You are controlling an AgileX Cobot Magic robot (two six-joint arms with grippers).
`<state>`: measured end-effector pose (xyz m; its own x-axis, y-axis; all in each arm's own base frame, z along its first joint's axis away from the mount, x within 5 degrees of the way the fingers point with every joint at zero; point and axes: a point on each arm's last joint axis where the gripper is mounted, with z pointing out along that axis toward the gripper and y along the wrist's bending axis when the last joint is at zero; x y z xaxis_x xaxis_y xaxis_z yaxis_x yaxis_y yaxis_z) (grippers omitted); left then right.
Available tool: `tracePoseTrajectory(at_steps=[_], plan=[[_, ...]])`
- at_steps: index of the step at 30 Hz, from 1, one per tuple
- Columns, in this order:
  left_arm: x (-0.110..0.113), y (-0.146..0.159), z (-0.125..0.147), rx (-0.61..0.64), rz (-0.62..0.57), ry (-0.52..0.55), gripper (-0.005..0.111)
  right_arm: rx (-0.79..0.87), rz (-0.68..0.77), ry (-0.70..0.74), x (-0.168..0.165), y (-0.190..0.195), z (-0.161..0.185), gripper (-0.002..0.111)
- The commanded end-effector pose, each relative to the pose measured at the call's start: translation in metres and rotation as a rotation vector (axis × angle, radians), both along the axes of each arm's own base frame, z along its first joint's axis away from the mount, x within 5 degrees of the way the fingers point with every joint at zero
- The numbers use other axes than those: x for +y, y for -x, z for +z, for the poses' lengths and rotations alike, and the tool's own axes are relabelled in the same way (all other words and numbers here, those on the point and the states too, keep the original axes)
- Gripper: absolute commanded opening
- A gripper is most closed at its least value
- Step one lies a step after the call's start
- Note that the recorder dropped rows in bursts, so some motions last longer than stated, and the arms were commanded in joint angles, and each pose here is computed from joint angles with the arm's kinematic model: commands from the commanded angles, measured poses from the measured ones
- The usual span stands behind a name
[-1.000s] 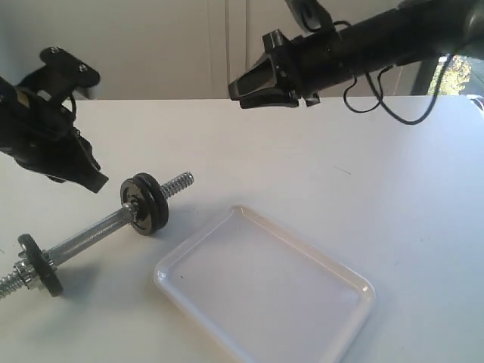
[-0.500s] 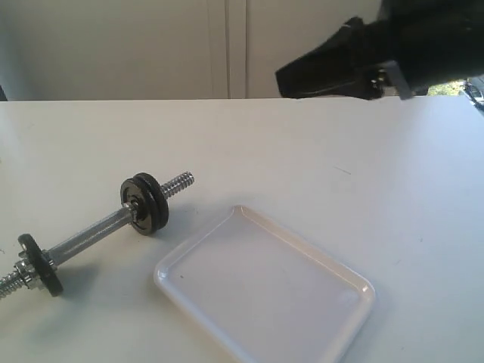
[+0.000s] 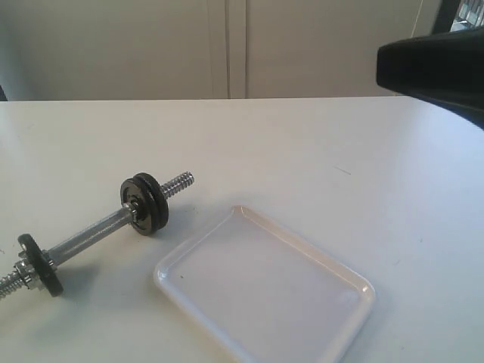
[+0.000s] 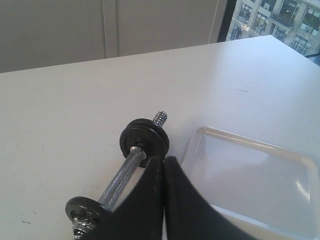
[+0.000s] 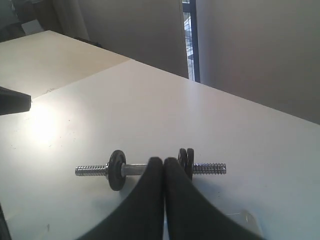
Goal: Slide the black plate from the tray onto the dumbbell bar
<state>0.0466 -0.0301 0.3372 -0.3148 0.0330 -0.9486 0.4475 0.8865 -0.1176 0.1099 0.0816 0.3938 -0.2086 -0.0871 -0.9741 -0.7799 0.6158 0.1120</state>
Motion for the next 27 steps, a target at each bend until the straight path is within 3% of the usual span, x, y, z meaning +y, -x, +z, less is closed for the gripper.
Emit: tracePoseTrajectory(at_steps=[1, 19, 27], plan=[[0.001, 0.0, -0.001, -0.009, 0.006, 0.008, 0.0, -0.009, -0.01, 0.002, -0.001, 0.0, -0.002, 0.0], [0.002, 0.003, -0.001, -0.02, 0.006, 0.012, 0.0, -0.009, -0.01, 0.002, -0.001, 0.0, -0.002, 0.0], [0.013, 0.014, 0.003, -0.093, 0.192, 0.03, 0.0, -0.009, -0.01, 0.004, -0.001, 0.0, -0.002, 0.0]])
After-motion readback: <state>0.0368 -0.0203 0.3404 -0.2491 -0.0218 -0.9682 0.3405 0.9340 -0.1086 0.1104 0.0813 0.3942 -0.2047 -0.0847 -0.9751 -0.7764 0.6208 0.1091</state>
